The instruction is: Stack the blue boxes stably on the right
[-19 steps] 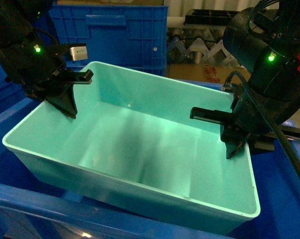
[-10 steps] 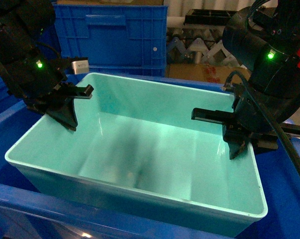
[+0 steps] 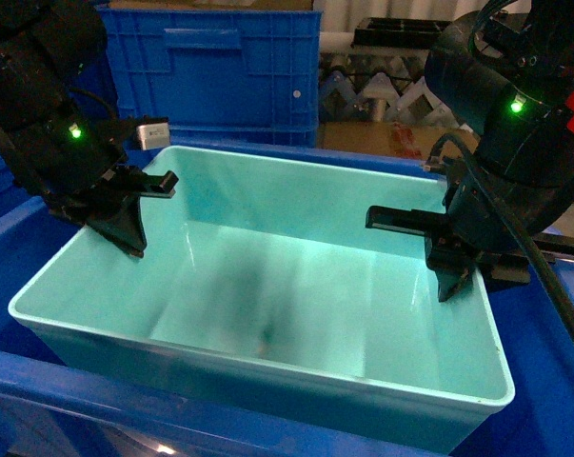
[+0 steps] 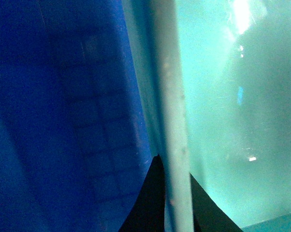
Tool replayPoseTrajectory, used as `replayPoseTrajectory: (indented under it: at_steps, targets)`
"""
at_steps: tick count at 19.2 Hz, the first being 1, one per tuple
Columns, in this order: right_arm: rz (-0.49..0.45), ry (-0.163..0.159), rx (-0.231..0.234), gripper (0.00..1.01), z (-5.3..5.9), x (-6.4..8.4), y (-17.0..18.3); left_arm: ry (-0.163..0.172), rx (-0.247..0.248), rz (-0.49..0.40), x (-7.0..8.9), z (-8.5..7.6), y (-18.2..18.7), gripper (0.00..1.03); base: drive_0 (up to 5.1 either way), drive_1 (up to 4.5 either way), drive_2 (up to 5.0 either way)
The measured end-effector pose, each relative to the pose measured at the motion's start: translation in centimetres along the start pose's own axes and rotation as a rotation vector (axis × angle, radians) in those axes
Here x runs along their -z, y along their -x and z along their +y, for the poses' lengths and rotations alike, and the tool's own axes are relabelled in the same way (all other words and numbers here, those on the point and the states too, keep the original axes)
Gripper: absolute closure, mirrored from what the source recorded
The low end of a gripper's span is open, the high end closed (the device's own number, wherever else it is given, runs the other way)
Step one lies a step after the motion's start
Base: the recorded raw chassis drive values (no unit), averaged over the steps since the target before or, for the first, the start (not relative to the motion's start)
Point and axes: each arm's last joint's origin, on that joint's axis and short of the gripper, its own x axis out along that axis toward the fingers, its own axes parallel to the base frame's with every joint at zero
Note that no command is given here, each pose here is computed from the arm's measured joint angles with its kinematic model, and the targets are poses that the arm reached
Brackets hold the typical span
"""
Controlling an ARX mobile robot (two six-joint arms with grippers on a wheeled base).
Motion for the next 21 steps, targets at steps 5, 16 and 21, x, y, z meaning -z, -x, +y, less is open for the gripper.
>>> replayPoseTrajectory:
  at_steps: [5,16,21]
  targets:
    - [-0.002,0.001,-0.005,0.84,0.0,0.0,0.0,-0.002,0.007,0.0,0.0,0.0,0.0,0.97,0.0,0.0,0.0]
    - [0.003,0.027,-0.069,0.03,1.3,0.4,0.0,-0.081,0.123,-0.007,-0.1,-1.5,-0.3,0.05,0.0,0.0,0.0]
    - [0.002,0.028,-0.07,0.03,1.4,0.4,0.0,-0.081,0.122,-0.007,-0.1,-1.5,-0.3,0.05,0.0,0.0,0.0]
